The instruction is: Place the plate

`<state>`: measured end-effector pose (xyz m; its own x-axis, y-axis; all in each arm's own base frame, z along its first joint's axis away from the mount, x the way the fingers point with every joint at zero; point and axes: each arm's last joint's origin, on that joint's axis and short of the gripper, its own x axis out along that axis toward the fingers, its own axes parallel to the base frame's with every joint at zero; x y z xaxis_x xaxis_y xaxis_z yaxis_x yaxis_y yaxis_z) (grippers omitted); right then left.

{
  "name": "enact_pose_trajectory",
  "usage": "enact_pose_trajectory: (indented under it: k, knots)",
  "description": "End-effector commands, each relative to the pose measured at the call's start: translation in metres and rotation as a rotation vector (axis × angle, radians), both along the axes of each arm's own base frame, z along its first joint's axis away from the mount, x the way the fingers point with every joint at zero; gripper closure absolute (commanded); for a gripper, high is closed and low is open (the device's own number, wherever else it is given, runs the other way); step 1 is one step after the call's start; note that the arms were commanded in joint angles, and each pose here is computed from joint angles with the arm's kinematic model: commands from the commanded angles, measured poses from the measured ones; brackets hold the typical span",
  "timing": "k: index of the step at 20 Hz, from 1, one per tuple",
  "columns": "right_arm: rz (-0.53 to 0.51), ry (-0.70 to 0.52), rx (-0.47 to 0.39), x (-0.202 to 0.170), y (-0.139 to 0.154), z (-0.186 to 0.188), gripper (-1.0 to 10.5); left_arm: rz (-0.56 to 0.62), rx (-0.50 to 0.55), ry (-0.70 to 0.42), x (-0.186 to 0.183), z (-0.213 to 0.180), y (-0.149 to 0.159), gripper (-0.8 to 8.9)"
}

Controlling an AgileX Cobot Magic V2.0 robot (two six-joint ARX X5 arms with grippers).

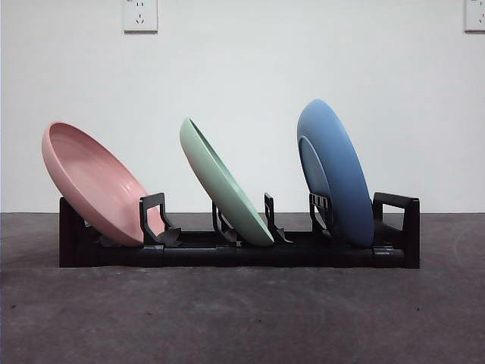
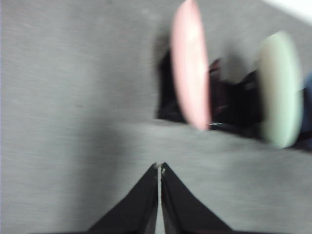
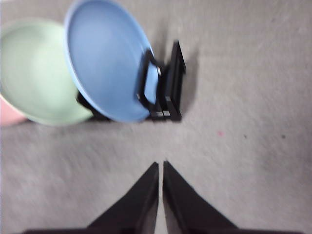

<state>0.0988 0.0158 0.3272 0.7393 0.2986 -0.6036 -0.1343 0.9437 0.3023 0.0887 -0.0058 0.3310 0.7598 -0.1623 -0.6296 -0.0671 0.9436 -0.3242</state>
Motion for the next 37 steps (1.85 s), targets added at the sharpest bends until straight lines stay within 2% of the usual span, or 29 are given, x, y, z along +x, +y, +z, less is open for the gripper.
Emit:
enact_pose_trajectory:
  k: [1, 2, 4, 5, 6, 7, 8, 13, 16, 20, 25, 28, 32, 37]
  knots:
    - [0.063, 0.038, -0.085, 0.006, 0.002, -0.001, 9.3, -0.065, 0.1, -0.025, 0.003, 0.006, 0.0, 8.03]
    - [0.076, 0.063, -0.103, 0.009, 0.003, -0.004, 9.1, -0.067, 0.101, -0.023, 0.004, 0.005, 0.0, 8.03]
    - [0.099, 0.105, -0.113, 0.015, 0.005, -0.008, 7.5, -0.067, 0.101, -0.022, 0.004, 0.005, 0.0, 8.0]
    - [0.107, 0.12, -0.115, 0.018, 0.006, -0.009, 6.3, -0.067, 0.101, -0.022, 0.004, 0.005, 0.0, 7.53]
    - [0.11, 0.13, -0.116, 0.02, 0.007, -0.01, 5.7, -0.067, 0.101, -0.022, 0.004, 0.005, 0.0, 6.82]
    - [0.115, 0.136, -0.117, 0.021, 0.008, -0.011, 5.6, -0.067, 0.101, -0.022, 0.004, 0.005, 0.0, 6.07]
    - [0.119, 0.138, -0.116, 0.021, 0.008, -0.011, 5.6, -0.067, 0.101, -0.022, 0.004, 0.005, 0.0, 5.62]
    - [0.133, 0.139, -0.109, 0.024, 0.011, -0.006, 5.6, -0.066, 0.101, -0.032, 0.005, 0.006, 0.0, 5.63]
    - [0.153, 0.211, -0.057, 0.036, 0.016, 0.009, 5.6, -0.043, 0.073, -0.047, 0.006, 0.008, 0.0, 5.63]
    - [0.222, 0.28, 0.005, 0.075, 0.026, 0.035, 5.6, -0.038, 0.066, -0.044, 0.006, 0.008, 0.0, 5.63]
    - [0.335, 0.232, 0.056, 0.131, 0.049, 0.055, 5.8, -0.038, 0.056, -0.042, 0.006, 0.007, 0.0, 5.63]
    - [0.384, 0.215, 0.056, 0.159, 0.068, 0.051, 6.0, -0.028, 0.044, -0.041, 0.006, 0.008, 0.0, 5.63]
    - [0.432, 0.233, 0.049, 0.192, 0.093, 0.029, 6.0, -0.028, 0.044, -0.04, 0.006, 0.008, 0.0, 5.63]
    - [0.455, 0.265, 0.041, 0.215, 0.109, 0.003, 6.5, -0.028, 0.045, -0.04, 0.006, 0.008, 0.0, 5.63]
